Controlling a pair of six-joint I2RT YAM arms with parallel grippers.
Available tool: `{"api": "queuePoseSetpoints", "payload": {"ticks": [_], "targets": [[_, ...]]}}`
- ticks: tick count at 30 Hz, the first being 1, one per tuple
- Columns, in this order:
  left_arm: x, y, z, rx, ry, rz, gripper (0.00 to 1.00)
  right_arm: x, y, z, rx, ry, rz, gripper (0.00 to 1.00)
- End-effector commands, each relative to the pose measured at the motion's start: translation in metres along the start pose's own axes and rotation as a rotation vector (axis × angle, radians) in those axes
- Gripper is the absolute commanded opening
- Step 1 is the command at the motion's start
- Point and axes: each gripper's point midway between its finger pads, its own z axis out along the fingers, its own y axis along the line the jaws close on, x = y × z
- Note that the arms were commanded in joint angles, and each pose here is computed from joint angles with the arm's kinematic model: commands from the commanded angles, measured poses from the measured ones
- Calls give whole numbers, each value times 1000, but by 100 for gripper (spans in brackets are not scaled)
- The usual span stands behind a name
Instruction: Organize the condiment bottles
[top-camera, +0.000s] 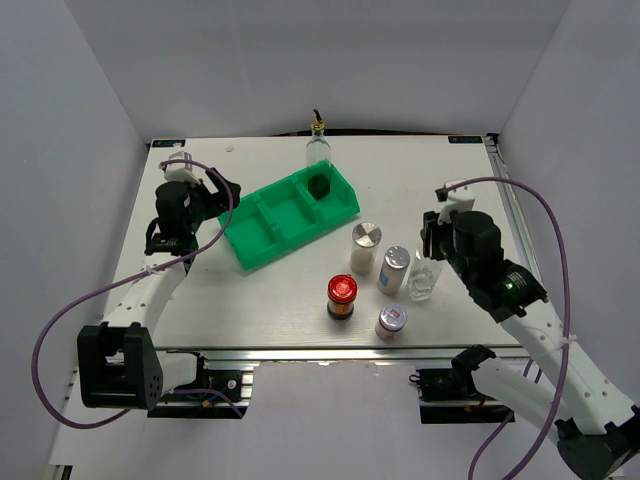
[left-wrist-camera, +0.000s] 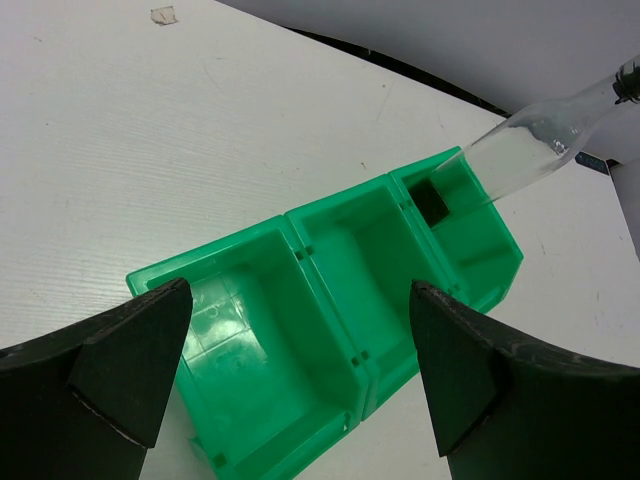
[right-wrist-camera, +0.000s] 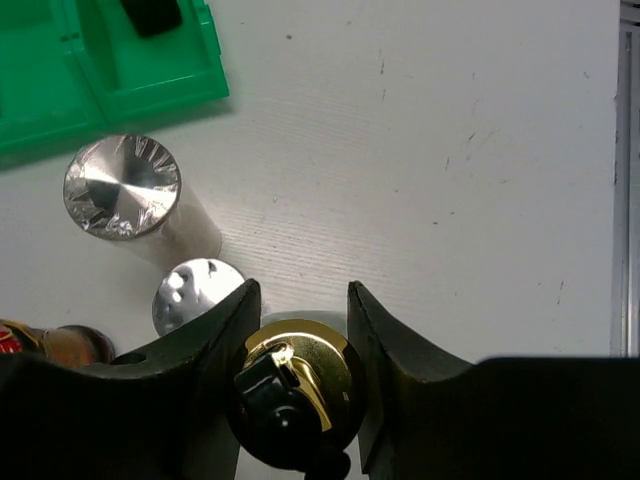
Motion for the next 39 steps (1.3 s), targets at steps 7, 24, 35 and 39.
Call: {"api": "queuePoseSetpoints", "payload": {"ticks": [7,24,35,39], "targets": [[-13,-3,-7,-4,-34,16,98,-139,-12,9,106,-382,-14,0],[-15,7,-11,-57,-45,42,98,-263,42,95,-29,-493,-135,0],[-15,14,-10,-95,-43,51,98,-276,99,137,-273,-465,-110,0],[-14,15,-10,-99,-41,54,98,-270,113,160,-313,-441,-111,0]]}}
